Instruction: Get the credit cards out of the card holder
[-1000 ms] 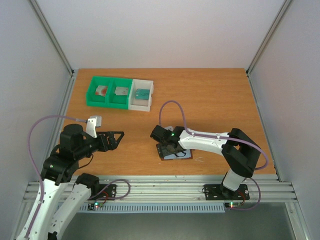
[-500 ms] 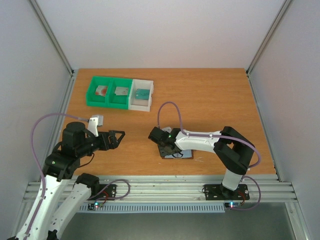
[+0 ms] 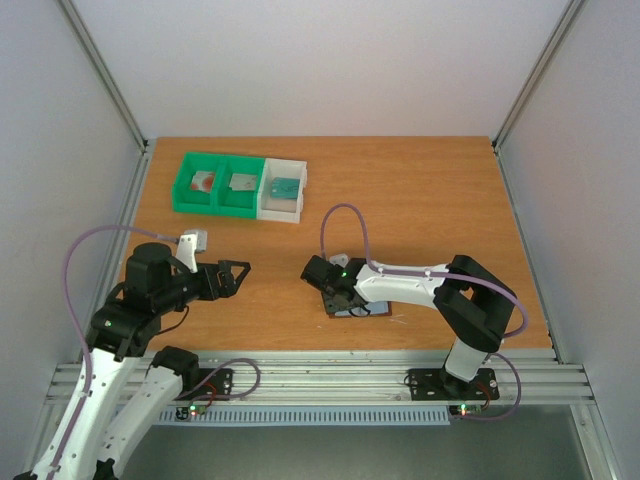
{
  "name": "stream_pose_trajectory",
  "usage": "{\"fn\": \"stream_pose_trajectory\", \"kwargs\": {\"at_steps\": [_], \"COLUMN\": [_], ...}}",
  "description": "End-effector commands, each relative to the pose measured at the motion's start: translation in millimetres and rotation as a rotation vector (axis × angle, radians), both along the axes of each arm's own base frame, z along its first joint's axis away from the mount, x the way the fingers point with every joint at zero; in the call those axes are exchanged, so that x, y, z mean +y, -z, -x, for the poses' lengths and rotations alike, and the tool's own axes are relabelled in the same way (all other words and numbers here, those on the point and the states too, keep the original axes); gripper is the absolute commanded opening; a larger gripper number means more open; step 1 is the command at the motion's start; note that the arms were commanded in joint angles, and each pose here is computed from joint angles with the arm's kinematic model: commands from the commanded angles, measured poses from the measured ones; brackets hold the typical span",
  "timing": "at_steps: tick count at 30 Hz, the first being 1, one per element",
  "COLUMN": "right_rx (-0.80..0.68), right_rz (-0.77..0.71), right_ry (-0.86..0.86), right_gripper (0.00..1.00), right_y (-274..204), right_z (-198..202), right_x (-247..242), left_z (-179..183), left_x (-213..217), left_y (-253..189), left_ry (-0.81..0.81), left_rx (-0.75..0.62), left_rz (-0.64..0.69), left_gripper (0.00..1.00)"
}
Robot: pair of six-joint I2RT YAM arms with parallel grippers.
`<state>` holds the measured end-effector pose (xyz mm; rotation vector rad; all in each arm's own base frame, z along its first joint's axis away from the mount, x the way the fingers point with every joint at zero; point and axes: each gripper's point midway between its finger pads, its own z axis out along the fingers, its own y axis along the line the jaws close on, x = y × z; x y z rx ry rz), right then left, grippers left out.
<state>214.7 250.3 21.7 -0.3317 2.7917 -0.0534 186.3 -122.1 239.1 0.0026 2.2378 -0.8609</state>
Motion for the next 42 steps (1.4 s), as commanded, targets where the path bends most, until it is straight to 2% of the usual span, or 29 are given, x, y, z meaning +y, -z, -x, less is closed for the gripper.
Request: {"fn": "stream_pose_trajectory", "kwargs": {"at_steps": [1,7,11,15,19,23,28,35,37,40,41,42], "right_rx": [-0.041,-0.029,-0.050,-0.103,-0.146,-0.164,-0.183,-0.278,-0.306,-0.336,-0.341,-0.342], "right_rz": [0.031,0.019,-0.030,-0.059,-0.103,-0.137,-0.219,-0.362,-0.392,-0.448,-0.463,-0.473], "right_ry": [0.019,0.043,0.049,0.048,0.044,0.023,0.014,0.018,0.023,0.019,0.014,0.008], "right_gripper": [0.54,0.44,0.26,0.15,0.10,0.10,0.26,0.68,0.77,0.86,0.97,0.98], "right_y": [-7,9,1,-13,-25,-35,-64,-136,-155,-184,-191,-198], "right_z": [-2,4,5,1,-3,-4,-1,9,13,21,23,26], "right_x": [-12,-17,-17,-20,-18,-13,-9,-26,-35,-46,-48,-51], "left_z": [-3,-4,-6,-4,-3,0,1,5,7,11,12,14], "left_x": [-1,-1,-1,-2,0,1,-3,-7,-8,-10,-11,-12], "left_y": [-9,-9,-8,-13,-23,-27,-22,-31,-36,-44,-46,-50], "left_ry": [0.010,0.012,0.010,0.023,0.026,0.022,0.032,0.057,0.066,0.081,0.087,0.093], "left_rx": [-0.042,-0.043,-0.033,-0.035,-0.052,-0.057,-0.014,-0.017,-0.027,-0.045,-0.053,-0.062], "left_rz": [-0.004,-0.008,-0.011,-0.019,-0.032,-0.027,-0.010,0.005,0.014,0.038,0.048,0.060], "left_gripper": [0.99,0.99,0.99,0.99,0.99,0.99,0.99,0.99,0.99,0.99,0.99,0.99]}}
